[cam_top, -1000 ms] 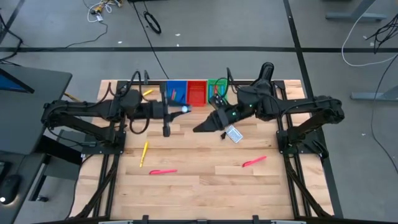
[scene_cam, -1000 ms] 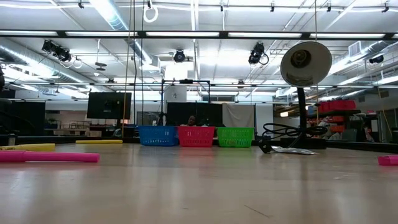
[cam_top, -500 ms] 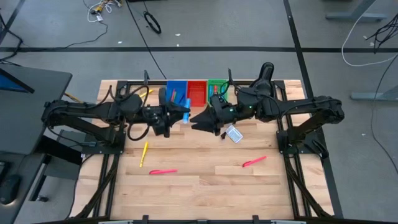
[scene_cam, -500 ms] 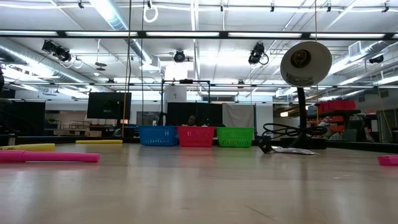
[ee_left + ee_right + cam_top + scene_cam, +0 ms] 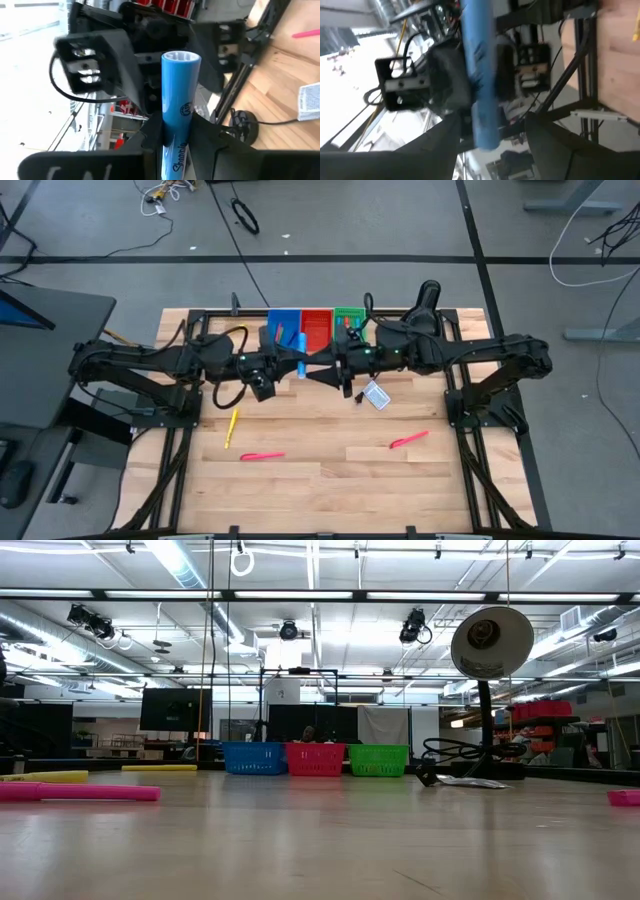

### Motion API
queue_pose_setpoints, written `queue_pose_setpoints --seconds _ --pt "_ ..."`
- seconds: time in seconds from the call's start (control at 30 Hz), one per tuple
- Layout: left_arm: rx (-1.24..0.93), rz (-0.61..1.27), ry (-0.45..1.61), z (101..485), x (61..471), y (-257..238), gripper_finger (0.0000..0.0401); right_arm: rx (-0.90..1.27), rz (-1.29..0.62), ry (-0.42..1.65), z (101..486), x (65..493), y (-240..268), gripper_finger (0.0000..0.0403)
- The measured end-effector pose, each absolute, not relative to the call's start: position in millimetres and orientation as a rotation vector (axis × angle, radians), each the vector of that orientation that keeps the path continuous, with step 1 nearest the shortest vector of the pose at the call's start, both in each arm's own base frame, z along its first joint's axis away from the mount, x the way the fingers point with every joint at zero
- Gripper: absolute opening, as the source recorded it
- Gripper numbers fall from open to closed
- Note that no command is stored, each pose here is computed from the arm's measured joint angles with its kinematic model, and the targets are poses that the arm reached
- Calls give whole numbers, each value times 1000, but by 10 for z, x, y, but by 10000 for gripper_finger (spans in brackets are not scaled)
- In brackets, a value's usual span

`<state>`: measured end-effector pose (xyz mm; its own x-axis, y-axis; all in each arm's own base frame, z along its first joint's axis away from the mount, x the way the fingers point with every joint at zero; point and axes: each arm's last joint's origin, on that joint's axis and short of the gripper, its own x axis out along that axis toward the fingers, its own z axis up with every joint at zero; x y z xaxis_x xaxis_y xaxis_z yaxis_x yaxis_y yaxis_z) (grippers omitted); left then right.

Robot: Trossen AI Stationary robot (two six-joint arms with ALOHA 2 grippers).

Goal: Pick & Place Markers
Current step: Put the blue highlighter into the green bin

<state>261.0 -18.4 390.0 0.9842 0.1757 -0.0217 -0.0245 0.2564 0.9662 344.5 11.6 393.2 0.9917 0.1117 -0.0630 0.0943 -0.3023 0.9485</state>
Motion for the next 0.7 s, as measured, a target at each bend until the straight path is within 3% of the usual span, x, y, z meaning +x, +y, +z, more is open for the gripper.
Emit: queue_pose_setpoints --seconds 0.27,0.7 --pt "1307 140 143 3897 2607 -182 68 1903 -22 112 3884 3497 101 216" --pt "1296 183 224 3849 2619 -158 68 1920 26 83 3838 3608 109 158"
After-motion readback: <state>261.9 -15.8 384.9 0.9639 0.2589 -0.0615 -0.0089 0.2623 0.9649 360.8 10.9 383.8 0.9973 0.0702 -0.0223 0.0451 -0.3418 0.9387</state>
